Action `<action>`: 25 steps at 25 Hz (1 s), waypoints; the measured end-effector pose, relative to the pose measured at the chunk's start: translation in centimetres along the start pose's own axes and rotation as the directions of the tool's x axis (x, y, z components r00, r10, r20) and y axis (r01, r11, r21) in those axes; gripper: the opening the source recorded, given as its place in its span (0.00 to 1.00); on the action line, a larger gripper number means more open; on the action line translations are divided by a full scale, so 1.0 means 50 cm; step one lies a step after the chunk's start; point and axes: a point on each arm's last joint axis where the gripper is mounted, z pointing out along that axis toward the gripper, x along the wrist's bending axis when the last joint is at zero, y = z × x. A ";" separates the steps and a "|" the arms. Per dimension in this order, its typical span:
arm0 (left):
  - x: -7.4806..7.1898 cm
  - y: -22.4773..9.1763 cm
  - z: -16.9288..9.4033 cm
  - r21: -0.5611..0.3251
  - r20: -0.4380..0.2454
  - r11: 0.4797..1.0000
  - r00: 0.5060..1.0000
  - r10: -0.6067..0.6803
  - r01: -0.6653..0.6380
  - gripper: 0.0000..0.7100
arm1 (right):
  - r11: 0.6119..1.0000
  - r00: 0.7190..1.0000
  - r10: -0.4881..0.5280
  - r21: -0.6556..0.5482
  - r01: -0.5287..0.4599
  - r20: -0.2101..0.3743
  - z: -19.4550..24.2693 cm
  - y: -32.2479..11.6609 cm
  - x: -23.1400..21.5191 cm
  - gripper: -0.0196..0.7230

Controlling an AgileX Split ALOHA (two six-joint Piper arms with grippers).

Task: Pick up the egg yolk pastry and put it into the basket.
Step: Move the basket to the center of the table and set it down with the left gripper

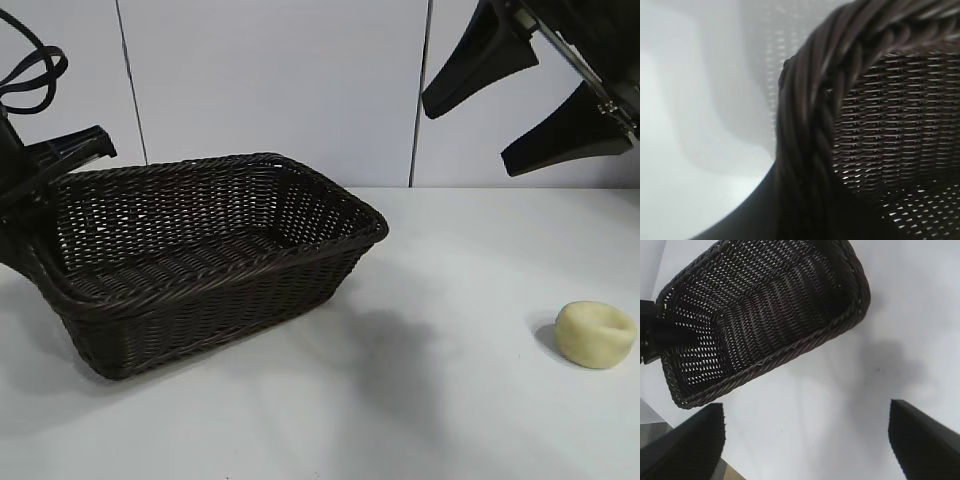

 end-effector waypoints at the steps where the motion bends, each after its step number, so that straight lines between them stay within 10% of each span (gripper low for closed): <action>1: 0.008 0.007 -0.004 0.010 0.014 1.000 1.000 0.013 -0.013 0.14 | 1.000 1.000 0.000 0.000 0.000 0.000 0.000 0.000 0.000 0.88; 7: 0.038 0.035 -0.020 0.067 0.049 0.983 0.985 0.168 -0.171 0.14 | 1.000 1.000 0.000 0.000 0.000 0.000 0.000 0.000 0.000 0.88; 25: -0.049 0.045 0.023 0.200 0.140 0.787 0.812 0.566 -0.583 0.14 | 1.000 1.000 -0.002 0.009 0.003 -0.002 0.000 -0.002 0.000 0.88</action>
